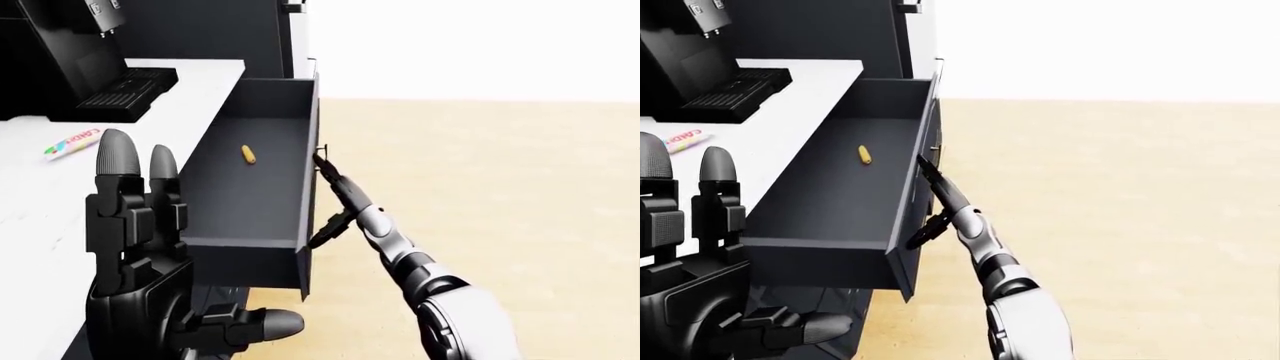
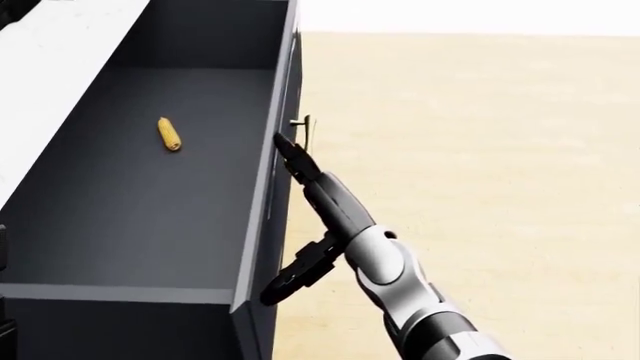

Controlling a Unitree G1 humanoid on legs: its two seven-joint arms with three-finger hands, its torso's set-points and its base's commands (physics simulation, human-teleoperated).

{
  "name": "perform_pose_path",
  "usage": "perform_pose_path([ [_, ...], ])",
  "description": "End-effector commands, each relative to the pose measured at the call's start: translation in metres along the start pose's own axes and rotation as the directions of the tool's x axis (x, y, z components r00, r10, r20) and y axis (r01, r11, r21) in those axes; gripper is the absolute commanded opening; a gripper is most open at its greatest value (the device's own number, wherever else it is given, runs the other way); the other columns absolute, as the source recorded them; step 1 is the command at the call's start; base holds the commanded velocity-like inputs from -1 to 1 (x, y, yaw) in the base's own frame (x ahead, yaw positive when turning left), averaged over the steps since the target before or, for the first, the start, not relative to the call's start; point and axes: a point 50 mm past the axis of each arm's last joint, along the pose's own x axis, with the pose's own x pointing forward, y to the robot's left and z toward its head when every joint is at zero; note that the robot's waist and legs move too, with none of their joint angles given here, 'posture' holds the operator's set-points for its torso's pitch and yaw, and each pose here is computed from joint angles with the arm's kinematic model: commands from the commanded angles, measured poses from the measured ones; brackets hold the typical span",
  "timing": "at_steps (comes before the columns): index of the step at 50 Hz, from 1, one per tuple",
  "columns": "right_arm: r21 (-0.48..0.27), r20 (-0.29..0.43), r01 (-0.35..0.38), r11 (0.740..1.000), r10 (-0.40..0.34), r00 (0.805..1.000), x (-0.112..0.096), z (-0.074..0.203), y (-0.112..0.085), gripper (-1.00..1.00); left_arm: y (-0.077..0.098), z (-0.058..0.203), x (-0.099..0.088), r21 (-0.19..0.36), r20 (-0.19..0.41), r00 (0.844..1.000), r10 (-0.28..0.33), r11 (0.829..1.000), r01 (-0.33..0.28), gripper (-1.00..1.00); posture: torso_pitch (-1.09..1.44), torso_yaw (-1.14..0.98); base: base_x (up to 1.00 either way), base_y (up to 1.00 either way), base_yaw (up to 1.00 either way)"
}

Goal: Close the right drawer.

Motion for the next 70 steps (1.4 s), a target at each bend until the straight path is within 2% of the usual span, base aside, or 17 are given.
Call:
perform_pose_path([
  [1, -0.023, 0.136, -0.046, 0.999, 0.049, 0.990, 0.011, 0.032, 0.005, 1.00, 0.001, 0.011, 0.002, -0.003, 0.063, 0.998, 0.004, 1.000, -0.004, 1.00, 0.00, 0.00, 0.00, 0.00, 0.00],
  [16, 0.008, 0.121, -0.178, 0.984, 0.176, 0.977, 0.012, 0.032, 0.016, 1.00, 0.000, 0.011, 0.002, -0.004, 0.063, 0.998, 0.003, 1.000, -0.002, 1.00, 0.00, 0.00, 0.00, 0.00, 0.00],
  [22, 0.014, 0.100, -0.247, 0.969, 0.245, 0.964, 0.010, 0.028, 0.024, 1.00, 0.000, 0.011, 0.002, -0.004, 0.063, 0.998, 0.002, 1.000, -0.002, 1.00, 0.00, 0.00, 0.00, 0.00, 0.00],
  [39, 0.003, 0.079, -0.323, 0.946, 0.322, 0.944, 0.011, 0.029, 0.035, 1.00, 0.001, 0.012, 0.001, -0.007, 0.066, 0.998, 0.006, 1.000, -0.006, 1.00, 0.00, 0.00, 0.00, 0.00, 0.00],
  [42, 0.001, 0.082, -0.307, 0.952, 0.306, 0.949, 0.012, 0.030, 0.034, 1.00, 0.002, 0.012, 0.002, -0.008, 0.065, 0.998, 0.007, 1.000, -0.006, 1.00, 0.00, 0.00, 0.00, 0.00, 0.00],
  [53, -0.001, 0.080, -0.357, 0.934, 0.356, 0.931, 0.012, 0.032, 0.040, 1.00, 0.002, 0.012, 0.002, -0.009, 0.064, 0.998, 0.007, 1.000, -0.006, 1.00, 0.00, 0.00, 0.00, 0.00, 0.00],
  [59, 0.001, 0.078, -0.365, 0.931, 0.364, 0.928, 0.012, 0.031, 0.043, 1.00, 0.002, 0.012, 0.003, -0.009, 0.063, 0.998, 0.011, 1.000, -0.010, 1.00, 0.00, 0.00, 0.00, 0.00, 0.00],
  [70, 0.000, 0.069, -0.418, 0.908, 0.417, 0.906, 0.012, 0.032, 0.054, 1.00, 0.003, 0.012, 0.002, -0.009, 0.064, 0.998, 0.011, 1.000, -0.011, 1.00, 0.00, 0.00, 0.00, 0.00, 0.00],
])
